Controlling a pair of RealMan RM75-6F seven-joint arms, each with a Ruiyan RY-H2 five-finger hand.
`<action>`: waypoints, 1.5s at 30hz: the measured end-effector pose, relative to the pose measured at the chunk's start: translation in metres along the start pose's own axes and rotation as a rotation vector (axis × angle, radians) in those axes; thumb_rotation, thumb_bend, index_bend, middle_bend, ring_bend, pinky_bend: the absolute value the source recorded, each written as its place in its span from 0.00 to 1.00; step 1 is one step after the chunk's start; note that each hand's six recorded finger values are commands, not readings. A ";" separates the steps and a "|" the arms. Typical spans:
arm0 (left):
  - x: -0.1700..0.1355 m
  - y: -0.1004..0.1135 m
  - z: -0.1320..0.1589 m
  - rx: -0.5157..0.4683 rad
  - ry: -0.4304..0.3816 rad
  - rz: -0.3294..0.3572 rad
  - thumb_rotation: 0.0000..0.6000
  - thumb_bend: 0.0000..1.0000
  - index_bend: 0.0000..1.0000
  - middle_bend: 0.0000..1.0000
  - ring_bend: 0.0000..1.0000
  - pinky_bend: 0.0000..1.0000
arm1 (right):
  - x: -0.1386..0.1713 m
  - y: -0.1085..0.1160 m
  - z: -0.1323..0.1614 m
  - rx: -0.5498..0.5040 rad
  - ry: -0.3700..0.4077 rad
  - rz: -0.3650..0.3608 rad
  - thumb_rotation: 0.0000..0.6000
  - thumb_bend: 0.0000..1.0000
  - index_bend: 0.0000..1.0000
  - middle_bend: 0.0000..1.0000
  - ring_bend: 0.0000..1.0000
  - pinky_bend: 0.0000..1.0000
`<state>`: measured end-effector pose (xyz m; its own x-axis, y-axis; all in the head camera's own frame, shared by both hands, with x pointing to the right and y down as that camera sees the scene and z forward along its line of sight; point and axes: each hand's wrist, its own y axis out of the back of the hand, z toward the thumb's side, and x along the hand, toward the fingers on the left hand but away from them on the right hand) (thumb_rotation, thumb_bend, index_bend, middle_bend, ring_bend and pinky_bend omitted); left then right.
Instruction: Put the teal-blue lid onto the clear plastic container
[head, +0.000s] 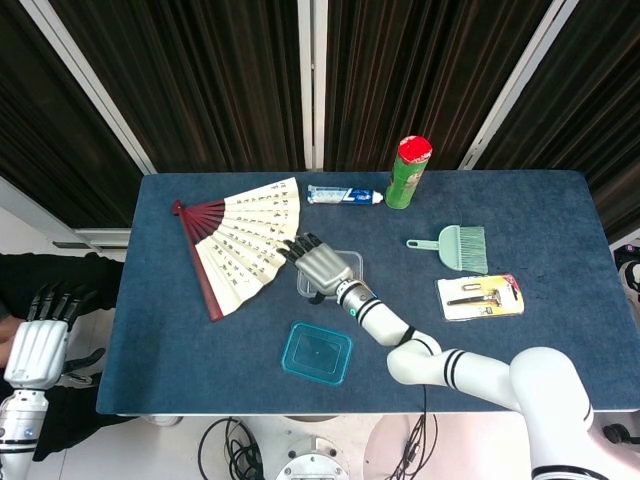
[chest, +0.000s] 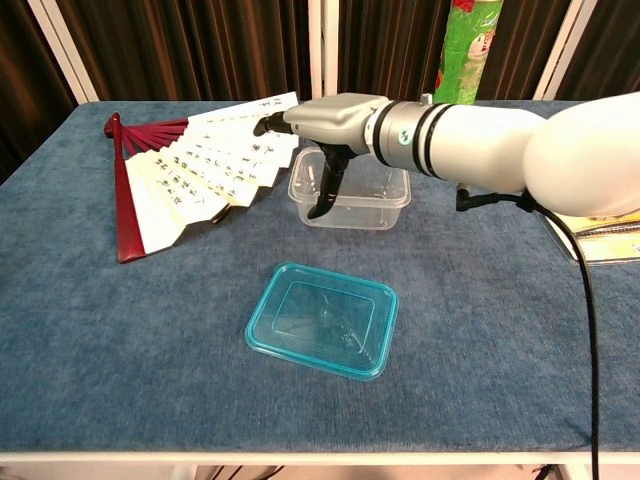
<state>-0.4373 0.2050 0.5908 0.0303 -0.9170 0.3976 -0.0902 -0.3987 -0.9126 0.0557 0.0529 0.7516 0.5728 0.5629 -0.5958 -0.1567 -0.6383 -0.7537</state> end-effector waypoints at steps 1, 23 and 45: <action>0.001 0.000 0.000 0.002 -0.003 -0.001 1.00 0.06 0.18 0.11 0.00 0.00 | -0.002 0.000 0.001 0.001 -0.001 0.001 1.00 0.03 0.00 0.00 0.00 0.00; 0.007 -0.001 0.047 0.035 -0.157 -0.078 1.00 0.06 0.20 0.11 0.00 0.00 | 0.030 0.011 -0.005 -0.050 -0.031 -0.069 1.00 0.03 0.00 0.00 0.00 0.00; 0.040 -0.049 0.242 0.086 -0.648 -0.386 1.00 0.03 0.00 0.00 0.00 0.00 | 0.326 0.019 -0.177 -0.190 -0.484 -0.464 1.00 0.05 0.00 0.00 0.00 0.00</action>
<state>-0.1912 0.1859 0.6286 0.6251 -0.5227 0.5796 0.1232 -0.6673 -0.7346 0.3819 0.1309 0.5920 0.1165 0.9422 -0.3142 0.1860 -0.3315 -0.9250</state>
